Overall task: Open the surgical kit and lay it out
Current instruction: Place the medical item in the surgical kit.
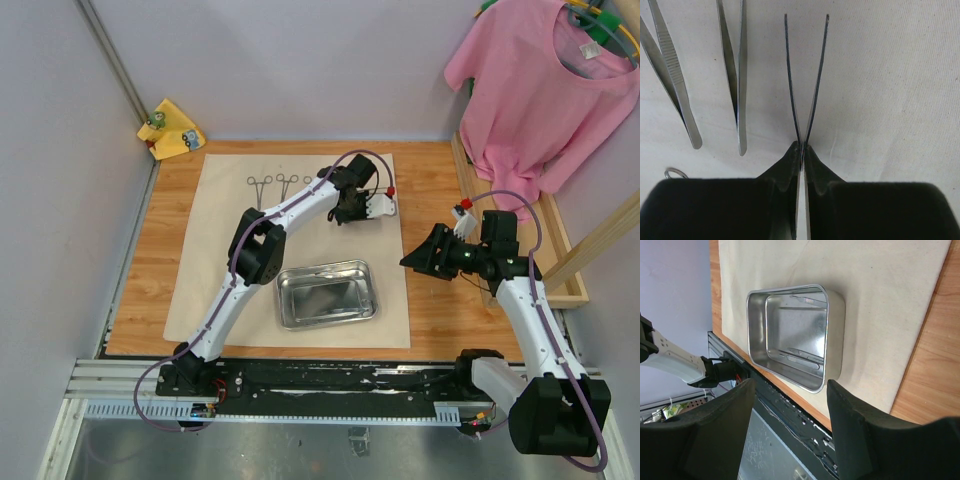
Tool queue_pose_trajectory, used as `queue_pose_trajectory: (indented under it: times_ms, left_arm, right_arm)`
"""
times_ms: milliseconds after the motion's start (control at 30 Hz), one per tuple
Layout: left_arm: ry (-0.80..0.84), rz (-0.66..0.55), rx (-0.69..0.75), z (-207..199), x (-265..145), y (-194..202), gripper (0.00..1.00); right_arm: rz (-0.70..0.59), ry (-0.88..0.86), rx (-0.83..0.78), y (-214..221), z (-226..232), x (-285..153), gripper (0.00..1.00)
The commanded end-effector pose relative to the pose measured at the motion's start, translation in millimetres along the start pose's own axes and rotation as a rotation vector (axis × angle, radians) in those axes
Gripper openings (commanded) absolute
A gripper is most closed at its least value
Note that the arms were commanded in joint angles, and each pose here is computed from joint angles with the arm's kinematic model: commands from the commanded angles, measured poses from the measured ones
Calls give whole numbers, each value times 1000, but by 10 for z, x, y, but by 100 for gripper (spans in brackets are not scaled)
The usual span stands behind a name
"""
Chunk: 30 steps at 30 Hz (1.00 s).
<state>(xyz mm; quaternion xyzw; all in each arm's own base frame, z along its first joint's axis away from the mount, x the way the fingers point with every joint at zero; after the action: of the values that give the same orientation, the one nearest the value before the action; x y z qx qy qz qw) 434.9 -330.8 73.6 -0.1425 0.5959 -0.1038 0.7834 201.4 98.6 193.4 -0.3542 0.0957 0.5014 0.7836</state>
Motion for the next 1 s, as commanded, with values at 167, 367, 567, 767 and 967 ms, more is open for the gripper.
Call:
queue_pose_trajectory:
  times_ms: [167,367,567,767,967]
  left_arm:
    - [-49,-2,4,82,-62,-39,12]
    - [-64,-9,0,107,-80,-58,15]
    - [-98,-9,-14,169,-115,-59,16]
    - [-165,-61,-58,338,-430,-107,18]
    - [-162,-105,-100,256,-780,-143,30]
  right_arm:
    - [-11,-16,10,-12,-31,-2,62]
    - [-12,-18,11,-8,-33,1,62]
    - [-11,-20,13,1,-39,7,63]
    - [-16,-24,13,5,-34,5,64]
    - [-20,-28,13,7,-15,-8,64]
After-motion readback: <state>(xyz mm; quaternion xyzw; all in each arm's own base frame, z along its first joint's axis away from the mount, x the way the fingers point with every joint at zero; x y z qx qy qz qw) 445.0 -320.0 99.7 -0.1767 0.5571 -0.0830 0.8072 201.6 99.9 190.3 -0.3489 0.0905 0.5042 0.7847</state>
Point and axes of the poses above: each gripper's point midway between its finger pads, its own x axis out along the fingers, its own z axis along the line the jaws close on, y = z × x, the point moved 5 cm from there along -x, back along the fingers, and after that the axes turned 4 degrees about -x, right-handed, at the moved point
